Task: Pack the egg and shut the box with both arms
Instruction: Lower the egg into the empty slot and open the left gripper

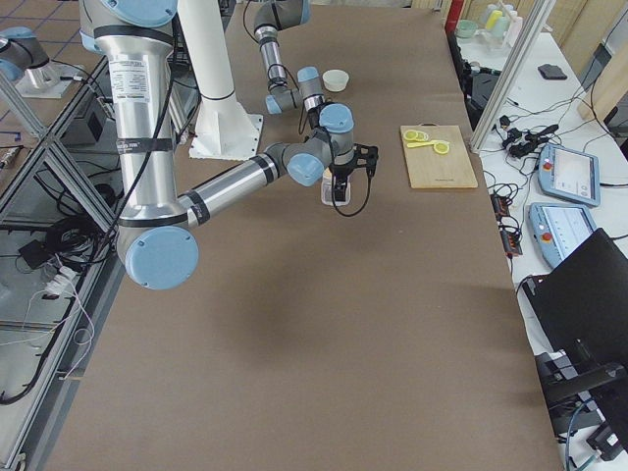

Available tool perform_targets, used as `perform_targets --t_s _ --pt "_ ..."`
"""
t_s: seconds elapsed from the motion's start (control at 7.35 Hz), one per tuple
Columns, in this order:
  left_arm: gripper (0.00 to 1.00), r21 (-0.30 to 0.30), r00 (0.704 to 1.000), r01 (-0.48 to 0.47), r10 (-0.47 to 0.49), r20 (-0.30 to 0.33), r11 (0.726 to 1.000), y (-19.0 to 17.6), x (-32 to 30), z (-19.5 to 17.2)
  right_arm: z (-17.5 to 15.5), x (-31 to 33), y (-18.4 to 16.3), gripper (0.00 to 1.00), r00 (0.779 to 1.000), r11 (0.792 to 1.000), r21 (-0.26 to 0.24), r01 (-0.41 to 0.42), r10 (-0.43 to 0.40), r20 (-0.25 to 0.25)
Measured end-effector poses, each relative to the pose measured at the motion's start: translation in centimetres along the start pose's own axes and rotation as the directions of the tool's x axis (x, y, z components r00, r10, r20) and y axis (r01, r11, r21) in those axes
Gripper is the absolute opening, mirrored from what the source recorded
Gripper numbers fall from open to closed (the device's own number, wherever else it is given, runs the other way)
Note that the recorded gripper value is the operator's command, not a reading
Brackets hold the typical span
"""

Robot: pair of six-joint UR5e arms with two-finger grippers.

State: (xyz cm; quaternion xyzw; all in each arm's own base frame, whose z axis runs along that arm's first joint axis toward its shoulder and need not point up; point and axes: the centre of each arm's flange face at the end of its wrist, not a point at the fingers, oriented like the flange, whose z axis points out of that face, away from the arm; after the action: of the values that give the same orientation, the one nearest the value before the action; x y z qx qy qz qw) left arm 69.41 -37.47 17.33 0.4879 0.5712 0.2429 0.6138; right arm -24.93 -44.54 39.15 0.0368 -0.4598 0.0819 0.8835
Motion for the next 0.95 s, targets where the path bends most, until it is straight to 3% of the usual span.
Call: perform_targets --t_s 0.27,0.41,0.68,0.82,0.95 --pt "0.0 -0.001 1.0 0.002 -0.002 0.001 1.0 0.02 -0.03 0.02 0.0 0.0 0.0 0.99 1.0 1.0 0.0 0.001 -0.001 0.0" --pt "0.18 -0.001 1.0 0.002 -0.002 0.002 1.0 0.02 -0.04 0.03 0.0 0.0 0.0 0.99 1.0 1.0 0.0 0.0 0.0 0.0" --pt "0.65 0.007 1.0 0.009 -0.009 0.013 1.0 0.05 0.18 0.09 0.0 -0.01 0.02 0.99 1.0 1.0 -0.002 0.0 0.0 0.001" --pt "0.76 0.015 1.0 0.019 -0.02 0.023 1.0 0.14 0.57 0.19 0.0 -0.02 0.02 0.99 1.0 1.0 -0.002 0.0 0.0 0.001" --pt "0.94 0.02 0.999 0.03 -0.03 0.026 0.999 0.13 0.87 0.23 0.0 -0.02 0.02 0.99 1.0 1.0 -0.002 0.001 -0.001 0.001"
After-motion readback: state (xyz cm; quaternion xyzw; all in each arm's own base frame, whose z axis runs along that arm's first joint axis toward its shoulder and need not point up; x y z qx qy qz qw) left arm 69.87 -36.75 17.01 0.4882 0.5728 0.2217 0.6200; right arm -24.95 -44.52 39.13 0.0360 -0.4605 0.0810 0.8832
